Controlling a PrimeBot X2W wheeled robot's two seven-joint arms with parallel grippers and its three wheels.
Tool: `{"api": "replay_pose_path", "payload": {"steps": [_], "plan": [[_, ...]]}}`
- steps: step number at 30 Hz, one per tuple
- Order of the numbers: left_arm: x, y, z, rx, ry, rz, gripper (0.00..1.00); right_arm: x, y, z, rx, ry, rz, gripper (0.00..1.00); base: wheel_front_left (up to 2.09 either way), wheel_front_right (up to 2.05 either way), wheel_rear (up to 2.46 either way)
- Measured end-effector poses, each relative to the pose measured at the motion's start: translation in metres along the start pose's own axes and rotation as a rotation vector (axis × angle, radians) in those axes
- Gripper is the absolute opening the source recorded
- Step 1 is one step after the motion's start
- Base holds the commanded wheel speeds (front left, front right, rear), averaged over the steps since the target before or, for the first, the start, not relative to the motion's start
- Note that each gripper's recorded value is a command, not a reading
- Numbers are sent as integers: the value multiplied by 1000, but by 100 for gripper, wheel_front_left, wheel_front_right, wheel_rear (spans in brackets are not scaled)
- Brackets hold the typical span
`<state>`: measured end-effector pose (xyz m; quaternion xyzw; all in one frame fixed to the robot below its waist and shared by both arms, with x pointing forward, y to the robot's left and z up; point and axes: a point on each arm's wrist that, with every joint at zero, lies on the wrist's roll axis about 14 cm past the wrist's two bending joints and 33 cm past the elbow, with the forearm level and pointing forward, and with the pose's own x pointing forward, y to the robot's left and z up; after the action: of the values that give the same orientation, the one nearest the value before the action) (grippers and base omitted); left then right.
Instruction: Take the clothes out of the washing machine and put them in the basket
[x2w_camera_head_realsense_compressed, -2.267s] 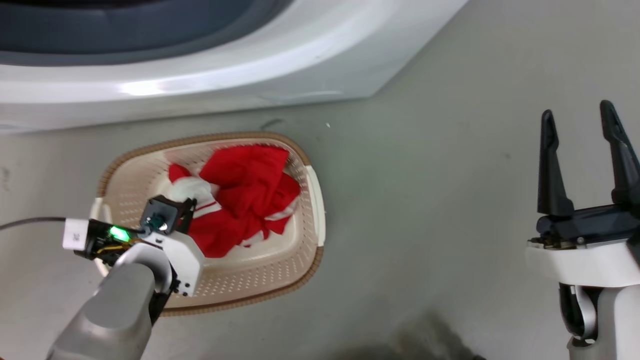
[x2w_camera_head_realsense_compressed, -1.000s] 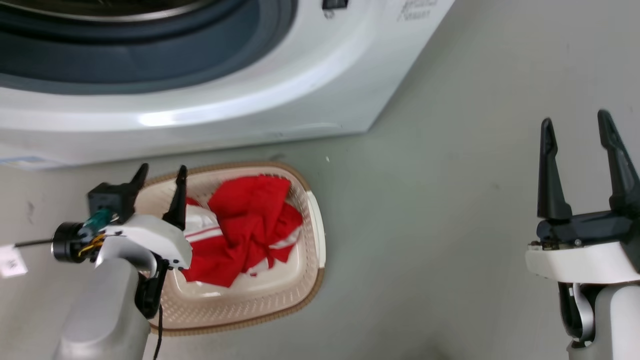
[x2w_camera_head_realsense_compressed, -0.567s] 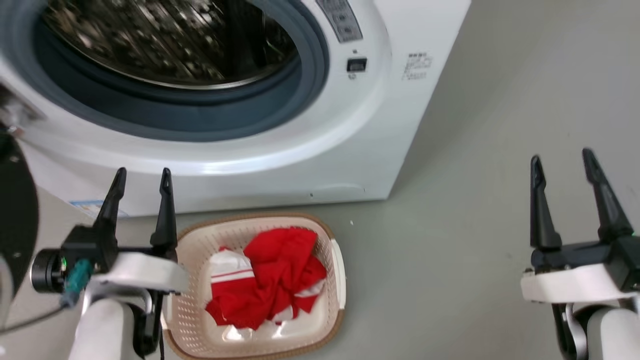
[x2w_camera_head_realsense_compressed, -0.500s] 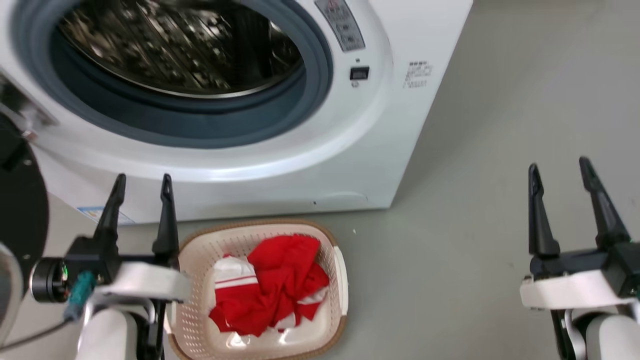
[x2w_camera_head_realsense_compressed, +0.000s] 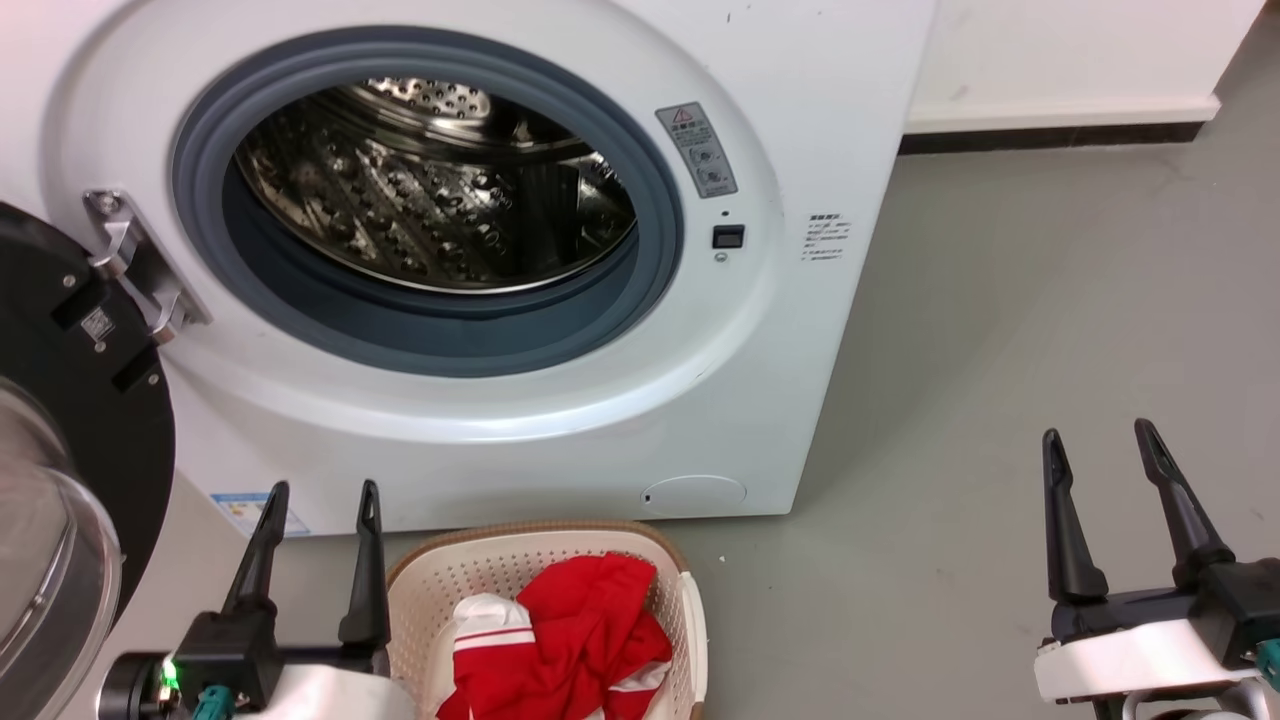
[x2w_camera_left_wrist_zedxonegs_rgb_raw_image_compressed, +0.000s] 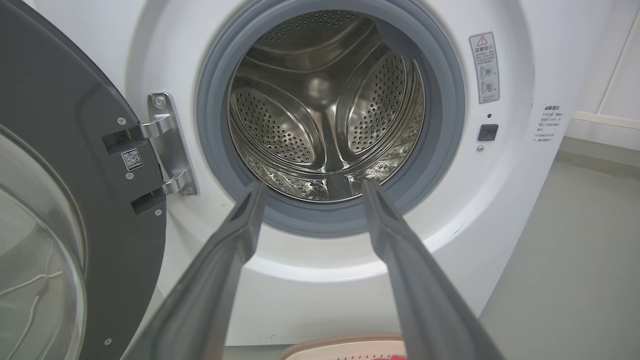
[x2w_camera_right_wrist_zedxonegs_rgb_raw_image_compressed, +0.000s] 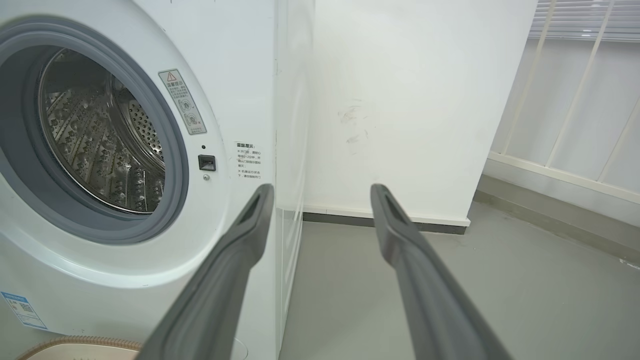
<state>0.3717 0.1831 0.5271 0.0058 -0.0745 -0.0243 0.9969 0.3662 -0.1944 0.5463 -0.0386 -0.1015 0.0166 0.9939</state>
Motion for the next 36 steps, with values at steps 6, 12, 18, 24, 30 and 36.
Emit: {"api": "replay_pose_path", "payload": {"steps": [6,12,18,24,30,36], "plan": [[-8,-10,-4,-15,16,-14,100,-11,-7,4,13,-7,-26,100,0,0,0],[-8,-12,-4,-14,15,-15,100,-12,-8,6,16,-12,-30,100,0,0,0],[-8,-12,-5,-11,18,-14,100,-12,-7,5,19,-10,-28,100,0,0,0],[-8,-12,-6,-10,23,-9,100,-11,-5,4,21,-5,-21,100,0,0,0],[-9,-10,-7,-9,27,5,100,-9,-3,2,21,-2,-15,100,0,0,0],[-9,-9,-7,-10,26,8,100,-9,-1,2,20,-2,-9,100,0,0,0]]}}
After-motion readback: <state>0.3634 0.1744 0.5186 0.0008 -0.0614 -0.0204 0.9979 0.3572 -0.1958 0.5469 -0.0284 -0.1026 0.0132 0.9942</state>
